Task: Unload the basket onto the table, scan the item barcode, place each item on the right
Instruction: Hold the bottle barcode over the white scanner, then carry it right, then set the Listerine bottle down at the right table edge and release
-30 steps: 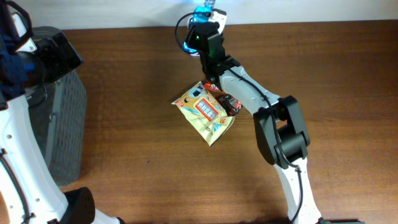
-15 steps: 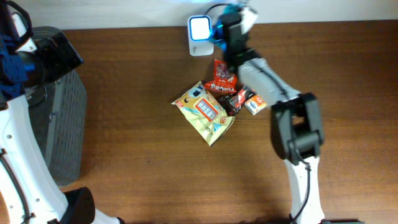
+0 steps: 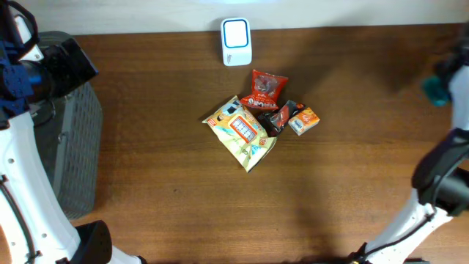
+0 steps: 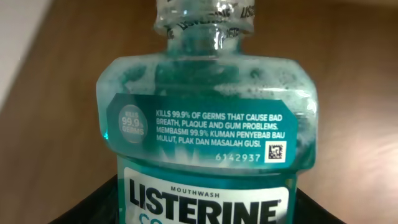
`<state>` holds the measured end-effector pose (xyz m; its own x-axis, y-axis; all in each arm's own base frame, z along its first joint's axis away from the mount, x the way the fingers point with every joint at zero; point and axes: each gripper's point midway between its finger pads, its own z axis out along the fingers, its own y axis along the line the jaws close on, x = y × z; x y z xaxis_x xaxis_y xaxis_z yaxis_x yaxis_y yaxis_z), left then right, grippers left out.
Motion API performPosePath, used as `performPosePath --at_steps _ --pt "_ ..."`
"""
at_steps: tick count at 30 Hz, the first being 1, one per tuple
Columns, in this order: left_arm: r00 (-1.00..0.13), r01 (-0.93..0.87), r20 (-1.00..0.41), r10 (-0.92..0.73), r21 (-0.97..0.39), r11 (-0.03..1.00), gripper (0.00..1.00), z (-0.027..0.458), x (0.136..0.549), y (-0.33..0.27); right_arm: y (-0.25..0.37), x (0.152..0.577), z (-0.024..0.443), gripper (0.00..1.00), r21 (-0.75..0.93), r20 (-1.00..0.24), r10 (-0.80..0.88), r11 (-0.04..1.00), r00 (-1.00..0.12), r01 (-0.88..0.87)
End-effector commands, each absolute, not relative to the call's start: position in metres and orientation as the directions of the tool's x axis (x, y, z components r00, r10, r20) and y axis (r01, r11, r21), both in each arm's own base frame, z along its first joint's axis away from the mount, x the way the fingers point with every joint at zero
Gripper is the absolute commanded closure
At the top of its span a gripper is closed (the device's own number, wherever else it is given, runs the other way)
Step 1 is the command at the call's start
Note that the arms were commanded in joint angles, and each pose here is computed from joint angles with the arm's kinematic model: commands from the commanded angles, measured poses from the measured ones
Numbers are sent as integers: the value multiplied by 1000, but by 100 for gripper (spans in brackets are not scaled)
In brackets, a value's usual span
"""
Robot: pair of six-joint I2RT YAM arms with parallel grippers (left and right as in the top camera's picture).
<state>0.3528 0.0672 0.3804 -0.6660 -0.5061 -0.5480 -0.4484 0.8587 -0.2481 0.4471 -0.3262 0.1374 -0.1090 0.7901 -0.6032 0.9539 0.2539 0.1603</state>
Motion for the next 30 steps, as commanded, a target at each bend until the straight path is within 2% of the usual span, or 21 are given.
performPosePath --at_steps 1,4,7,12,14,15,16,18,20,21,22,25,27,28,30 --pt "-657 -456 -548 -518 -258 852 1 382 353 68 -374 406 134 41 141 -610 792 140 -25 980" --pt "-656 -456 -548 -518 -258 851 1 382 353 68 -409 373 111 40 114 -591 807 52 26 992" --pt "-657 -456 -548 -518 -259 852 1 382 353 68 -425 356 81 41 76 -562 826 10 34 997" --pt "-657 -456 -548 -518 -258 852 1 382 353 68 -436 356 62 35 33 -574 818 54 -25 998" --pt "-657 -456 -548 -518 -258 852 1 382 353 68 -439 354 63 11 35 -576 817 47 -18 998" --pt "-657 -456 -548 -518 -258 852 1 382 353 68 -439 351 62 6 28 -574 819 50 -25 998" --pt "-657 -456 -548 -518 -259 852 1 382 353 68 -439 351 61 2 17 -568 821 75 -52 997" --pt "-657 -456 -548 -518 -259 852 1 382 353 68 -438 352 64 1 1 -563 821 117 -96 993" --pt "-656 -456 -549 -518 -258 852 1 382 353 68 -428 366 72 1 41 -537 828 219 -164 975" --pt "-656 -456 -548 -518 -258 852 1 382 353 68 -417 384 84 1 114 -518 831 301 -202 947" --pt "-656 -456 -548 -518 -258 852 1 382 353 68 -390 417 111 1 278 -486 836 423 -254 862" --pt "-656 -456 -548 -518 -258 852 1 382 353 68 -313 469 192 1 577 -459 816 575 -353 579" --pt "-656 -456 -548 -518 -258 852 1 382 353 68 -249 488 233 1 665 -461 761 637 -455 391" --pt "-656 -456 -548 -518 -258 852 1 382 353 68 -204 495 248 1 686 -472 695 676 -542 270" --pt "-656 -456 -548 -518 -258 852 1 382 353 68 -124 505 247 0 696 -437 594 699 -675 163"
